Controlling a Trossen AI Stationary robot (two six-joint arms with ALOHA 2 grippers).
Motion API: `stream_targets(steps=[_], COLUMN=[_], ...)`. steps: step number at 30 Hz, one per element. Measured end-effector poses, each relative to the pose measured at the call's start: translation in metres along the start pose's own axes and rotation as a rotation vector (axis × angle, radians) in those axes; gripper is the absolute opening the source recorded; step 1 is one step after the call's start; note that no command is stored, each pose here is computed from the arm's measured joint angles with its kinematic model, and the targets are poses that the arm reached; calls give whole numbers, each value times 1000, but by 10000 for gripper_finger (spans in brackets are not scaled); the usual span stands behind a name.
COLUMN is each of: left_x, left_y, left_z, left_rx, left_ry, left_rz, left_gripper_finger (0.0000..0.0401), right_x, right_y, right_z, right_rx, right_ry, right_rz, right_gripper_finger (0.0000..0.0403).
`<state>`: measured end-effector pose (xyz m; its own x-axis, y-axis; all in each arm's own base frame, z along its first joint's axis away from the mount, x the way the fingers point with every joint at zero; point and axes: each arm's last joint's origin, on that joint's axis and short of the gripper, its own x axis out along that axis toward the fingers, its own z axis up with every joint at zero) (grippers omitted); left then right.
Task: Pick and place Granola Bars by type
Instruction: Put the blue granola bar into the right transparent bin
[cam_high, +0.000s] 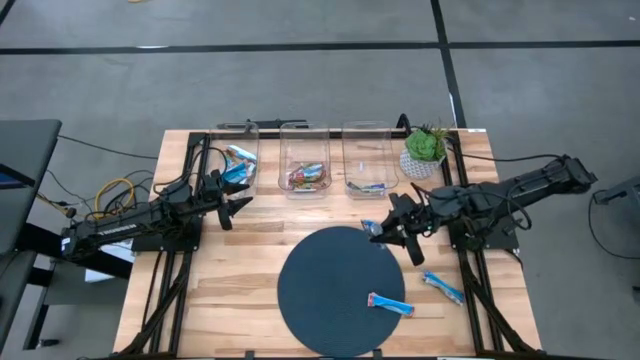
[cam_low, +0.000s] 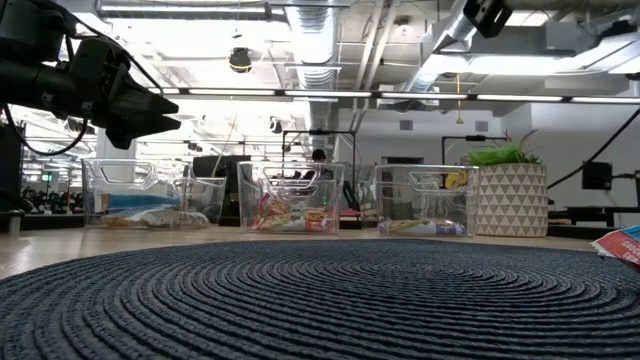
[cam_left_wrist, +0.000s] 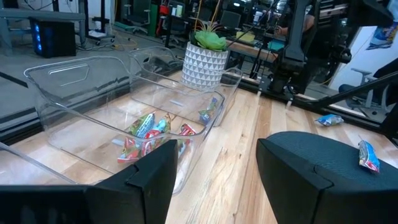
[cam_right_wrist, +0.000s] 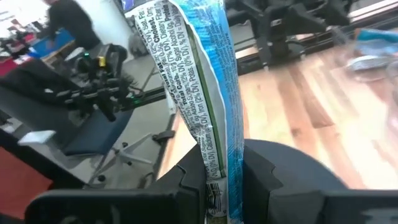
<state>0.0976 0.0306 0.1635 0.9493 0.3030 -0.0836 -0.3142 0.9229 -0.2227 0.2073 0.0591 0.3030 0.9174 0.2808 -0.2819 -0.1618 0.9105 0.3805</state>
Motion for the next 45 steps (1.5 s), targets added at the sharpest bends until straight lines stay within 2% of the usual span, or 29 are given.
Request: stream_targets(steps=[10, 27, 40, 45], left_x=[0, 0, 0, 0], left_y=[0, 0, 0, 0], left_z=[0, 0, 0, 0], left_rx=[-1, 0, -1, 2], left_ry=[0, -1, -1, -1], left_rz=[0, -1, 0, 0], left_gripper_finger=[211, 211, 211, 211], right_x=[-3, -40, -47, -46], right_y=[-31, -119, -128, -130], right_z=[12, 38, 40, 36], right_rx=[-18, 56, 71, 68], right_ry=[-54, -201, -218, -173], right_rz=[-139, -561, -609, -636], right_gripper_finger=[56, 56, 56, 56])
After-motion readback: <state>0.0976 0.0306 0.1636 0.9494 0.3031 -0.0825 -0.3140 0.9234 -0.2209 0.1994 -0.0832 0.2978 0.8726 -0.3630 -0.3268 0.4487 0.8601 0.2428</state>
